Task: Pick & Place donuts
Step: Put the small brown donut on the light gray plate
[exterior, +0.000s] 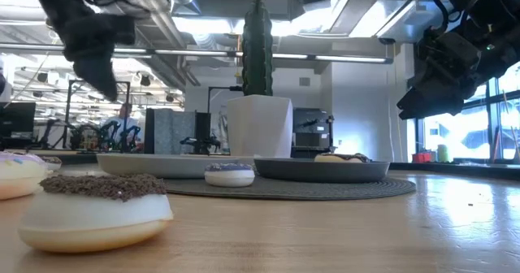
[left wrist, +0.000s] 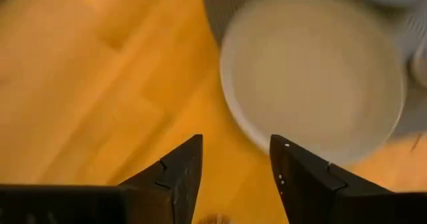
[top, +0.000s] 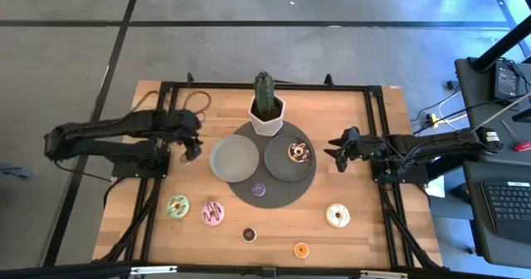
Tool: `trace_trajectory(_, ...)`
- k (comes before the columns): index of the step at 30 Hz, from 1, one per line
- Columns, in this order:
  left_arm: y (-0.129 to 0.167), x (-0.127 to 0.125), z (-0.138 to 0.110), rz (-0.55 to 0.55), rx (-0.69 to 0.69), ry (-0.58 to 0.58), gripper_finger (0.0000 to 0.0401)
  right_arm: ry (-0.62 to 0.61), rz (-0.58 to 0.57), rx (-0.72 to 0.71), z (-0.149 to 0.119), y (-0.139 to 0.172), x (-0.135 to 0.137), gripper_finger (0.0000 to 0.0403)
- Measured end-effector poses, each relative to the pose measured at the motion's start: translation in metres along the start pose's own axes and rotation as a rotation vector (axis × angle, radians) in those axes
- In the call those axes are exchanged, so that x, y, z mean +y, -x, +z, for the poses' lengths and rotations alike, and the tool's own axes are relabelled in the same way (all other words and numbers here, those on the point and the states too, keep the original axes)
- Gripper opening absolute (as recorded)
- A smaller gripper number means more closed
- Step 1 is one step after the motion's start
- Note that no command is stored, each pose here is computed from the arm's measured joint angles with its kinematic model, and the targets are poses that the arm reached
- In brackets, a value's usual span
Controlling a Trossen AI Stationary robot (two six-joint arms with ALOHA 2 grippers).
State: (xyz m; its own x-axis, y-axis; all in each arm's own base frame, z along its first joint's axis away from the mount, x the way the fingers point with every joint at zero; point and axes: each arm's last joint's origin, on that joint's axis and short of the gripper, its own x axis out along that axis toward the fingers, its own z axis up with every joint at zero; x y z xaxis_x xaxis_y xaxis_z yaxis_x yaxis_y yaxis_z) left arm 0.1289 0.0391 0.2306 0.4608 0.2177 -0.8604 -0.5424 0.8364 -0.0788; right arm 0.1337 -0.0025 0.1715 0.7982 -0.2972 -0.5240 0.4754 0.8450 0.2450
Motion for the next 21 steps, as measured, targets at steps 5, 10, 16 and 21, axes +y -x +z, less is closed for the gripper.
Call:
trace_trajectory(5, -0.028, -0.004, -0.003, 0.061, 0.281, -0.031, 0.0161, 0.001, -0.001, 0.000, 0.000, 0.000, 0.000, 0.0209)
trace_trajectory(10, -0.046, -0.006, -0.012, 0.139, 0.528, -0.042, 0.0151, 0.002, -0.001, 0.001, 0.000, 0.000, 0.000, 0.0209)
trace_trajectory(16, -0.063, -0.011, -0.015, 0.199, 0.636, -0.078, 0.0135, 0.001, -0.001, 0.001, 0.000, 0.000, 0.000, 0.0209)
trace_trajectory(21, -0.075, -0.014, -0.017, 0.233, 0.706, -0.100, 0.0125, 0.001, -0.002, 0.000, 0.000, 0.000, 0.000, 0.0209)
